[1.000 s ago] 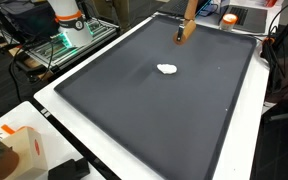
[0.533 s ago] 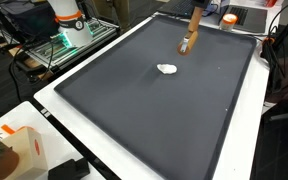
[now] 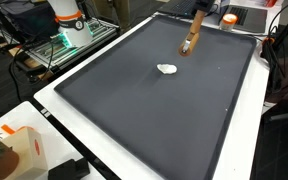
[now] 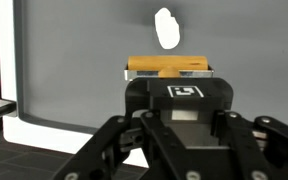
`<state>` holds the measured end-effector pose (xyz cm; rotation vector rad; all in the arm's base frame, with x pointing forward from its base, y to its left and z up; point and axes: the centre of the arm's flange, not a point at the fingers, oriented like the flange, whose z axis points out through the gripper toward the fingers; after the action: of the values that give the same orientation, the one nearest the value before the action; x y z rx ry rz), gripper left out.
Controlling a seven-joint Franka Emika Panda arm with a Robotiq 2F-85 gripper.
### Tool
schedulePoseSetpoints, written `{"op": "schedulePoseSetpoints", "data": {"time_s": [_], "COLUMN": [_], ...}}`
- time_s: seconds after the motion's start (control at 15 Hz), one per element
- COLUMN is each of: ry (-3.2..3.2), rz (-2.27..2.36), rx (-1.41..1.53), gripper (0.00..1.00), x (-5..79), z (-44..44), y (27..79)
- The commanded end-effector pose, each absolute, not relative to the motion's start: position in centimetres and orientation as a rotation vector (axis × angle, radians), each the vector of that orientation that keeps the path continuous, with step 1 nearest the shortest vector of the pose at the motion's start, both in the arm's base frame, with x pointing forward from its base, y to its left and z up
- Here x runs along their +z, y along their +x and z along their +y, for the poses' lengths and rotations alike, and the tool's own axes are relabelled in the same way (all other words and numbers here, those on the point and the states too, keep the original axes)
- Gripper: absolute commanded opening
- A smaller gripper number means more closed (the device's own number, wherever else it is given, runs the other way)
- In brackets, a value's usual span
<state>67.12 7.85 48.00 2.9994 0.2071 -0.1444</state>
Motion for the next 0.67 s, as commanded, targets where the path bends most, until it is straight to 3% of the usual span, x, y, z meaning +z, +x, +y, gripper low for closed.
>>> {"op": "schedulePoseSetpoints", "data": {"time_s": [0.0, 0.6], "ry": [3.01, 2.978], "rz": [0.21, 0.306], "rx": [-0.17, -0.289], "gripper": [0.22, 0.22], "x": [47.3, 44.9], "z": [8.2, 12.0], "y": [67.7, 70.7]}}
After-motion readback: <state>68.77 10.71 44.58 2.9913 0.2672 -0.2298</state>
